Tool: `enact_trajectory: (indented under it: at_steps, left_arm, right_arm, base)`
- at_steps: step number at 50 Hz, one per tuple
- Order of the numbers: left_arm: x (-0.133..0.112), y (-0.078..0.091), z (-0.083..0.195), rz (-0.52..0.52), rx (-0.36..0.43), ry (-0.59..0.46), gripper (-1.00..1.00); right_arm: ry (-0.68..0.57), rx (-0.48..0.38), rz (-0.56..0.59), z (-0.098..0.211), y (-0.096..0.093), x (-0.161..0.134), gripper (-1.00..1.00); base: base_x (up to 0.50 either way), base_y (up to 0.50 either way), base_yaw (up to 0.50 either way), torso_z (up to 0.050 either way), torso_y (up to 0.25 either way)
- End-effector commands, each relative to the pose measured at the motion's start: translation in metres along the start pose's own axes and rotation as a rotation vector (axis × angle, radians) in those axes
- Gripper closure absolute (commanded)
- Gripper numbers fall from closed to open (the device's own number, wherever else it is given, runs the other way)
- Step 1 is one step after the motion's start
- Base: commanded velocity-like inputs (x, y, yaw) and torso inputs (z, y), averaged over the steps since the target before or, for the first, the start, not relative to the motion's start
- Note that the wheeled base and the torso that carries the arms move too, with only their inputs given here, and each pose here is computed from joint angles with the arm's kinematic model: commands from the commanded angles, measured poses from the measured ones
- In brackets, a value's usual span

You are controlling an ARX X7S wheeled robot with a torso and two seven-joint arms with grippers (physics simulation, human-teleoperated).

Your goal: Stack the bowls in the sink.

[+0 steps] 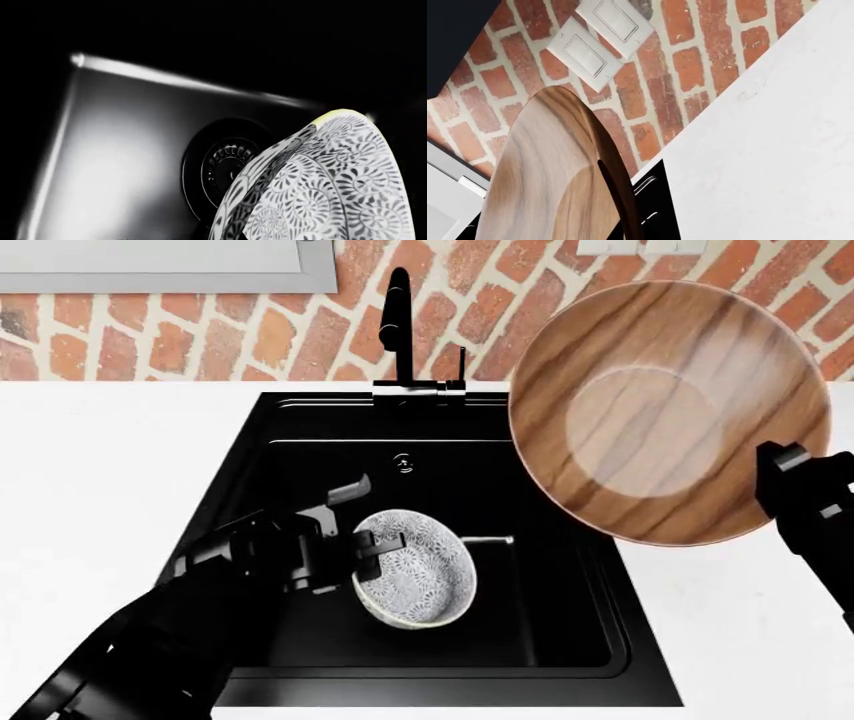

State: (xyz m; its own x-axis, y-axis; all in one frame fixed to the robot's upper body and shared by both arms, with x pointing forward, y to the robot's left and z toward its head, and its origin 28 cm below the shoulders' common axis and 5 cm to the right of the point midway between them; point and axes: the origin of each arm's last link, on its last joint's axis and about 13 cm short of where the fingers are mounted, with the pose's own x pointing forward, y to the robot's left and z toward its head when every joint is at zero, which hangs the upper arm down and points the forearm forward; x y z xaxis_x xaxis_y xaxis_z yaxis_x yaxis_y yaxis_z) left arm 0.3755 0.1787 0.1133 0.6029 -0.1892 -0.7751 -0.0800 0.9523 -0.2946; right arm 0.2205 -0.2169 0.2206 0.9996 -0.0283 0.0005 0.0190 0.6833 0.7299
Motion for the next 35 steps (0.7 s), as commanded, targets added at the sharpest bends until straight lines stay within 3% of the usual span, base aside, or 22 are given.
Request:
enact_trajectory:
  at_steps: [1,24,25,35]
  left_arm:
    - [-0.0014,-0.0015,0.0011,-0.009,-0.001,0.001,1.0]
    - [0.0001,-0.0021,0.0023,-0.013,0.043,-0.004,1.0]
    - [-0.0007,-0.0024,0.0031,-0.015,0.055,-0.006,-1.0]
    - [-0.0065,-0.003,0.0063,-0.007,0.059,-0.029,-1.0]
  right_arm:
    - [-0.012,0.008,0.017,0.0018,0.0013,-0.0005,1.0]
    - [-0.024,0.012,0.023,0.0017,0.0013,-0.0003,1.0]
    - [-0.025,0.012,0.024,0.0017,0.0013,-0.0002,1.0]
    - [-0.029,0.015,0.029,0.0017,0.0013,-0.0001,1.0]
  base:
    - [0.0,0.0,0.0,0.0,0.0]
    - [0.0,0.0,0.0,0.0,0.001]
    - [0.0,0.0,0.0,0.0,0.0]
    - [0.0,0.0,0.0,0.0,0.0]
